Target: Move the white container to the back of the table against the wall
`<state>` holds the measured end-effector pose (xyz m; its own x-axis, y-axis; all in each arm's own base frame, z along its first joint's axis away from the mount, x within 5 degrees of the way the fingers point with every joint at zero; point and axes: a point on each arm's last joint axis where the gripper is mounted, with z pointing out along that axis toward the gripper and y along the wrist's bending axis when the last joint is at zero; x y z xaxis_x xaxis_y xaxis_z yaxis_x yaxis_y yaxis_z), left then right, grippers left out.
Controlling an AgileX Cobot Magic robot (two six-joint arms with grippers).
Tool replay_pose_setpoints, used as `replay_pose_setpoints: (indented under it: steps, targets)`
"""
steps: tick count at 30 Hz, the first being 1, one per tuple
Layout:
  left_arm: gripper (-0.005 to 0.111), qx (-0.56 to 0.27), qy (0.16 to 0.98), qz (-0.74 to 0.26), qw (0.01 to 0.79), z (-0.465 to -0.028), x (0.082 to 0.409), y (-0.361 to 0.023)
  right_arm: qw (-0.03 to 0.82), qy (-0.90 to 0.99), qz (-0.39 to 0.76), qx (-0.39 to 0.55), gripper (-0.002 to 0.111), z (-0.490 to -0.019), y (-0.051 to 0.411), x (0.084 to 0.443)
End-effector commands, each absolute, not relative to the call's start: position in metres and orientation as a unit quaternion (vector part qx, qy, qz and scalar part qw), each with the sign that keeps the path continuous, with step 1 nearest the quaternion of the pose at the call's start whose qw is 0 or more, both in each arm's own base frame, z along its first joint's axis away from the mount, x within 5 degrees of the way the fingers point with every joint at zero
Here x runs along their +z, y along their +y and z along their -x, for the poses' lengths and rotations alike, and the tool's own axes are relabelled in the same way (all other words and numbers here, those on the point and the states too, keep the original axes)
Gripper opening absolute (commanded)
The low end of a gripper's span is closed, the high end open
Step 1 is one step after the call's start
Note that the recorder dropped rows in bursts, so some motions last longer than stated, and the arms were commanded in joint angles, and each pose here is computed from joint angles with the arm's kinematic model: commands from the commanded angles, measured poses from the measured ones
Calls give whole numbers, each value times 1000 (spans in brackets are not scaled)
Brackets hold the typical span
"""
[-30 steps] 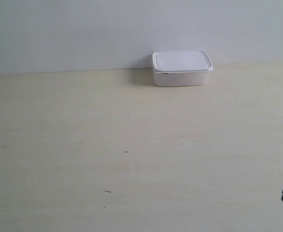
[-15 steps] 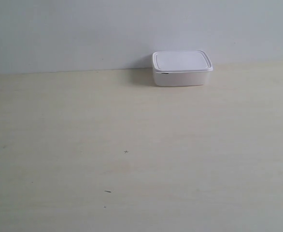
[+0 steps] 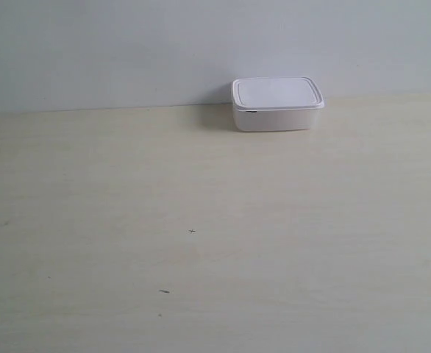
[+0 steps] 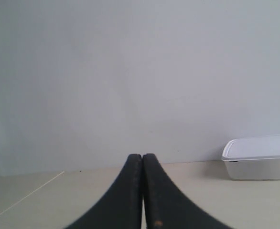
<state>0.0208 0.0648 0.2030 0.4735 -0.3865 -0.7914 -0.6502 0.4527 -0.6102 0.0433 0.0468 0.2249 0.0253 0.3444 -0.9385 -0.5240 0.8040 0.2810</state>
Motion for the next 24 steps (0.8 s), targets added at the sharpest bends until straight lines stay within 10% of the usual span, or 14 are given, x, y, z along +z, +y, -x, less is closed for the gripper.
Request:
replay_pose_setpoints:
  steps: [1,24]
  targets:
    - [0,103,503,512,689,-20,203,65,713,628,73,302,0,-43,47,224]
    - [0,-10,550,524,650,-31,197,52,713,628,73,302,0,-43,47,224]
